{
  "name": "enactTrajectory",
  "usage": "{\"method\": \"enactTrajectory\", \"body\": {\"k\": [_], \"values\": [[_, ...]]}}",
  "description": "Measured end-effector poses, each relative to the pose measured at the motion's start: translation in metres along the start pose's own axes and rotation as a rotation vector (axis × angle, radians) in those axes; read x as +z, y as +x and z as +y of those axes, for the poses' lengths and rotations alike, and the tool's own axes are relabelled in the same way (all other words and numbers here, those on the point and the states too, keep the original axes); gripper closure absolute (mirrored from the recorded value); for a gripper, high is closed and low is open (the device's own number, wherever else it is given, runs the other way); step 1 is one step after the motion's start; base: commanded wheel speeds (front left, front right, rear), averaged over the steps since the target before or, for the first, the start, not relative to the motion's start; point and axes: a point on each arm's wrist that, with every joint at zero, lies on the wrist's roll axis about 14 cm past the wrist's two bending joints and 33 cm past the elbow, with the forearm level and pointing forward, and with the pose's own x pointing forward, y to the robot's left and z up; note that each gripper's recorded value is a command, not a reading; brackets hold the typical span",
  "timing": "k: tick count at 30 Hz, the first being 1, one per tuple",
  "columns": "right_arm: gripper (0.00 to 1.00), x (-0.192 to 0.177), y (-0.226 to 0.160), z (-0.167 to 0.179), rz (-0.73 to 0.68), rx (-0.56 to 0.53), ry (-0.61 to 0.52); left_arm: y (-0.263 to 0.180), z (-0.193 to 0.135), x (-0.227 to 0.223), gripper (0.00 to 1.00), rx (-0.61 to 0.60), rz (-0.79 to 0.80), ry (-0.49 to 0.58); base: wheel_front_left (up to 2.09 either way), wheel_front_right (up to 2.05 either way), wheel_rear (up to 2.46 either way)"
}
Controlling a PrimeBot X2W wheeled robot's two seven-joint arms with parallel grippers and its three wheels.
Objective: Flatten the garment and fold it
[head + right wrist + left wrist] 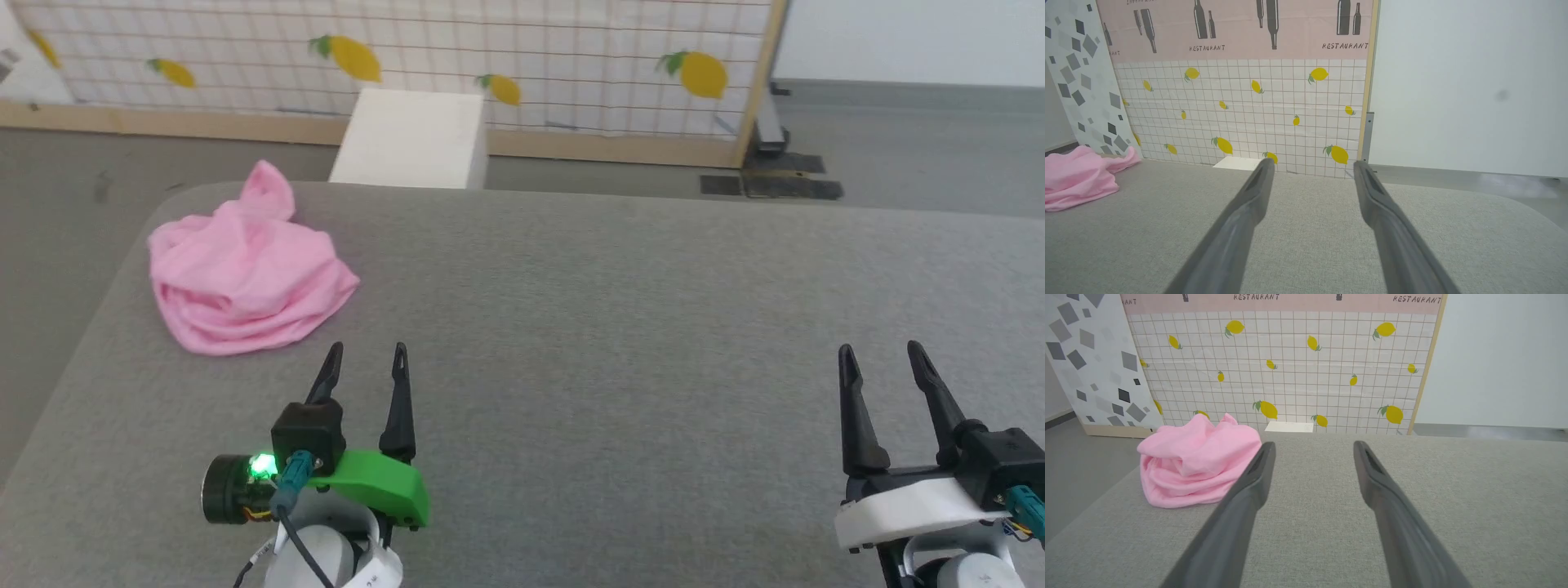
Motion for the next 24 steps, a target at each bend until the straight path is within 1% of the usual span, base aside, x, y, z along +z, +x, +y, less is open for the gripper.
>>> {"method": "enactTrajectory", "body": {"k": [6, 17, 24], "values": [[0.0, -0.002, 0.018, 0.034, -0.01, 0.1, 0.017, -0.018, 0.034, 0.002, 0.0, 0.102, -0.003, 0.018, 0.0, 0.0, 0.0], [0.0, -0.009, 0.043, 0.127, -0.003, 0.357, 0.055, -0.077, 0.113, 0.013, 0.0, 0.36, -0.013, 0.063, 0.0, 0.0, 0.0], [0.0, -0.014, 0.046, 0.183, 0.01, 0.509, 0.074, -0.119, 0.15, 0.021, 0.0, 0.509, -0.023, 0.083, 0.0, 0.0, 0.0]]}}
